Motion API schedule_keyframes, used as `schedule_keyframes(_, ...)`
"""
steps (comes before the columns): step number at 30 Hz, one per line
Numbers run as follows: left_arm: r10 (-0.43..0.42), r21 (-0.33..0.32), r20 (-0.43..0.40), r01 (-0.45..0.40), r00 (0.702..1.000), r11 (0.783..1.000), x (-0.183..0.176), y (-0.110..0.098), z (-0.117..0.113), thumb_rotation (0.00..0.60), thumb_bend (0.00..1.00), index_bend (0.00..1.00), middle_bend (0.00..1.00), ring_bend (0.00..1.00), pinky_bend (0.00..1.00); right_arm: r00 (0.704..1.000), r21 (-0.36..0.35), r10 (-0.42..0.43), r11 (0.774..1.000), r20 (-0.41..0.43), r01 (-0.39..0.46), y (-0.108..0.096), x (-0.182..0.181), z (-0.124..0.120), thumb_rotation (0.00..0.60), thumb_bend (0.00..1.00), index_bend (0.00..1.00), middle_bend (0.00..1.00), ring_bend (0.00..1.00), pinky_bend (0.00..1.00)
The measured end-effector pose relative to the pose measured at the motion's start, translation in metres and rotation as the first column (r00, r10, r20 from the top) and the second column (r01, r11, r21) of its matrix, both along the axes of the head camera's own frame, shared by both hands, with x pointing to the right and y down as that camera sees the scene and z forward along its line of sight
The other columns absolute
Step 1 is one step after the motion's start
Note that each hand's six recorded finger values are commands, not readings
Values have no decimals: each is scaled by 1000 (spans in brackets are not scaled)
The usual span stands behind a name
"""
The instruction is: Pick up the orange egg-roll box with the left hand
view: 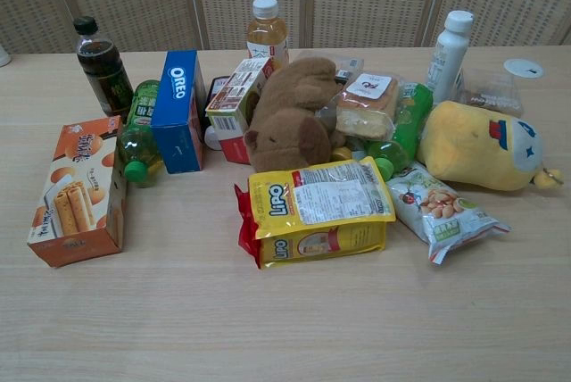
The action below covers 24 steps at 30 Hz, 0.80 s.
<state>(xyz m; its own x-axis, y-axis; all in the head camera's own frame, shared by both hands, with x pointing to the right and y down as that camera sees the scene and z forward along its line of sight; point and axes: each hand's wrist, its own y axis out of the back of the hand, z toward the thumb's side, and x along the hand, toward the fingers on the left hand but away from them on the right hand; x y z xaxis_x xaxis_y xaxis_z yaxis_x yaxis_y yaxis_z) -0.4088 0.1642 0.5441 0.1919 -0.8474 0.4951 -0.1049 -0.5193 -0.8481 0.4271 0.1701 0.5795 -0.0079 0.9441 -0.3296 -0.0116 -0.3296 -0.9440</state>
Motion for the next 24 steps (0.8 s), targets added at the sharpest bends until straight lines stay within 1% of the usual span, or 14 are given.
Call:
schedule_keyframes(8, 26, -31, -1, -26, 1000, 999, 3, -2, 7, 517, 284, 0, 0, 0, 0, 1000, 9, -5, 1000, 8, 5, -1, -5, -2, 355, 0, 0, 12, 0, 0)
schedule_keyframes(11, 61, -55, 6, -60, 998, 997, 7, -4, 11, 512, 284, 0, 0, 0, 0, 1000, 15, -5, 1000, 8, 5, -1, -6, -5, 354, 0, 0, 12, 0, 0)
schedule_keyframes(14, 118, -90, 16, -116, 993, 989, 12, -6, 15, 511, 285, 0, 0, 0, 0, 1000, 19, -4, 1000, 3, 4, -1, -8, -7, 354, 0, 0, 12, 0, 0)
schedule_keyframes(17, 191, -144, 31, -185, 981, 972, 19, -5, 23, 510, 285, 0, 0, 0, 0, 1000, 21, -2, 1000, -3, 2, -2, -9, -8, 352, 0, 0, 12, 0, 0)
schedule_keyframes(19, 254, -192, 49, -240, 966, 951, 22, -1, 31, 511, 285, 0, 0, 0, 0, 1000, 22, -3, 1000, -7, 3, -2, -11, -9, 352, 0, 0, 12, 0, 0)
schedule_keyframes(20, 285, -214, 60, -266, 957, 940, 24, 0, 34, 511, 284, 0, 0, 0, 0, 1000, 22, -4, 1000, -9, 4, -3, -12, -9, 352, 0, 0, 12, 0, 0)
schedule_keyframes(21, 327, -241, 75, -301, 942, 922, 26, 2, 39, 511, 285, 0, 0, 0, 0, 1000, 23, -5, 1000, -10, 5, -3, -13, -10, 353, 0, 0, 12, 0, 0)
schedule_keyframes(24, 426, -288, 107, -382, 898, 878, 33, 4, 52, 511, 282, 0, 0, 0, 0, 1000, 27, -4, 1000, -16, 5, -3, -15, -12, 353, 0, 0, 12, 0, 0)
